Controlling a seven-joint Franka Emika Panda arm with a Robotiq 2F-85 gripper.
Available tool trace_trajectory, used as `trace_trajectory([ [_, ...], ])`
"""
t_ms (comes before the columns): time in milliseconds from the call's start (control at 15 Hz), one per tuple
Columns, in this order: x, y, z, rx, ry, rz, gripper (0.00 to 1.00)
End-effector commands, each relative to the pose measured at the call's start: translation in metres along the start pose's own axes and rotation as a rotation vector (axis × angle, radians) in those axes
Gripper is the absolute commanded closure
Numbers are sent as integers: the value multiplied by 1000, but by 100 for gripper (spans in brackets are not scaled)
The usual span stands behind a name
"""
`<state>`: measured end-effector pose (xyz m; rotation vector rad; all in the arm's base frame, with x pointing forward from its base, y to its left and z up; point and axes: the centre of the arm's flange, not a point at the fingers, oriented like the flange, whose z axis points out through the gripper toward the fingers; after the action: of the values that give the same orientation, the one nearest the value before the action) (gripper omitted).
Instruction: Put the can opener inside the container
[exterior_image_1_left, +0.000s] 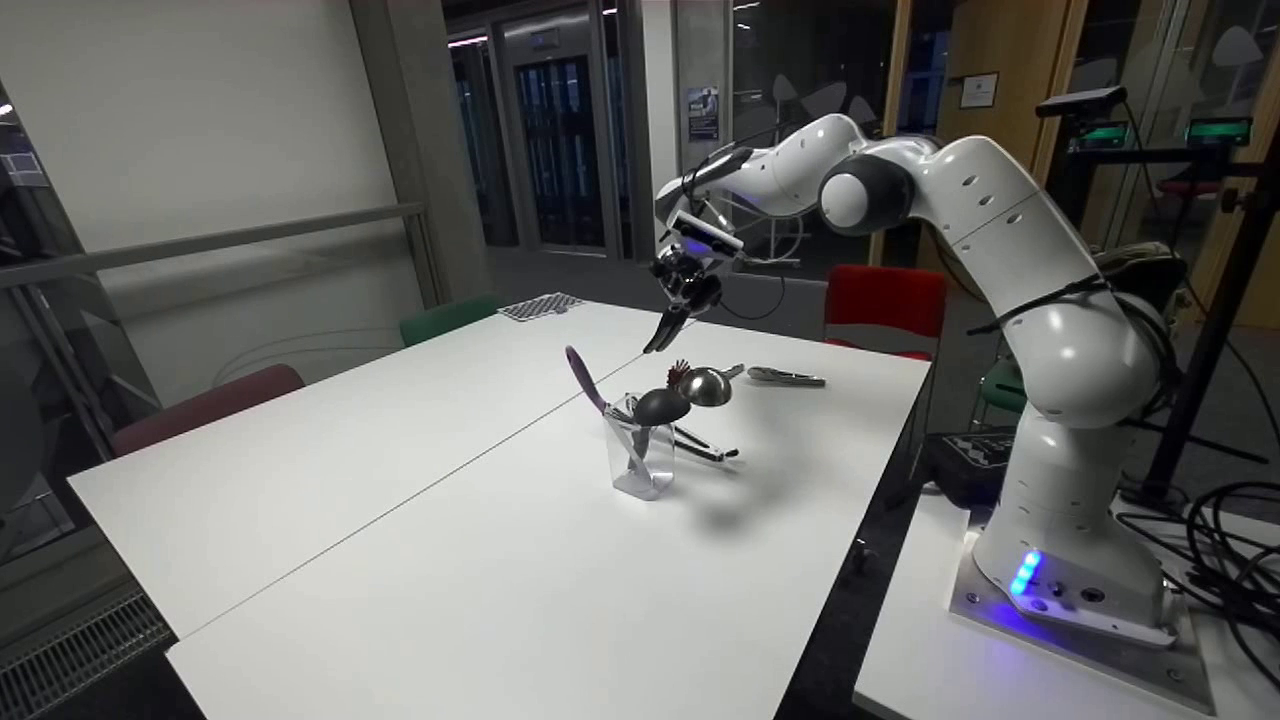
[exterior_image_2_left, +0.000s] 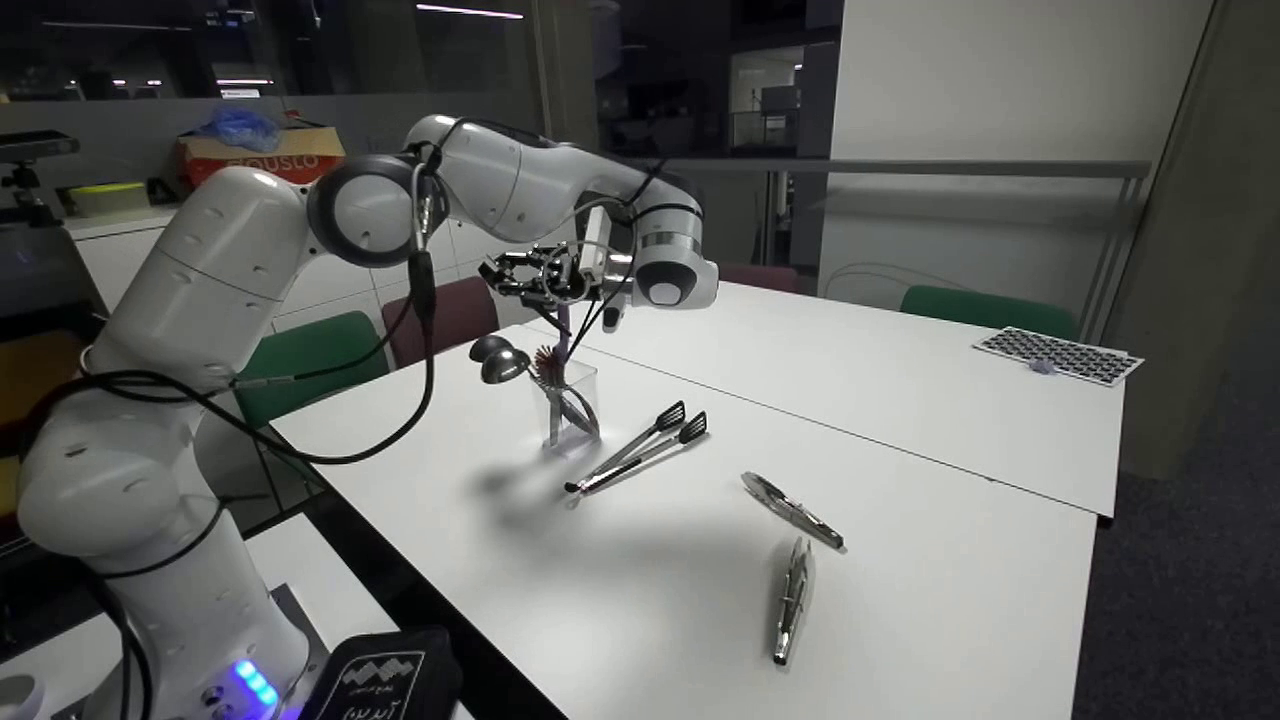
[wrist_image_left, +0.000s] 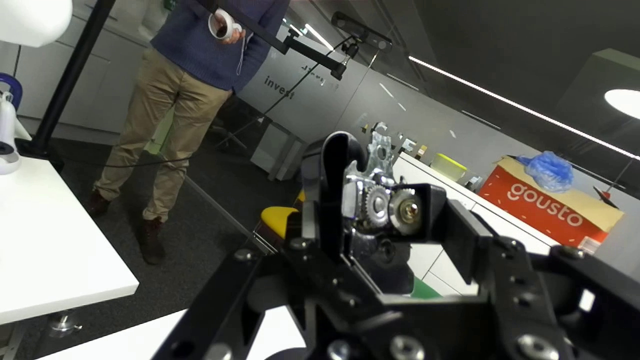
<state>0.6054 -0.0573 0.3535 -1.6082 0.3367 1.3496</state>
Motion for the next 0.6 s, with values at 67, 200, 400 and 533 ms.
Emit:
trace_trajectory([
  [67,19,-33,-30,17,-55,64,60],
  [200,36,-39,-36,34,-62,110,60],
  [400,60,-44,-41,55,-78,184,60],
  [533,72,-46,-43,63,-89,225,60],
])
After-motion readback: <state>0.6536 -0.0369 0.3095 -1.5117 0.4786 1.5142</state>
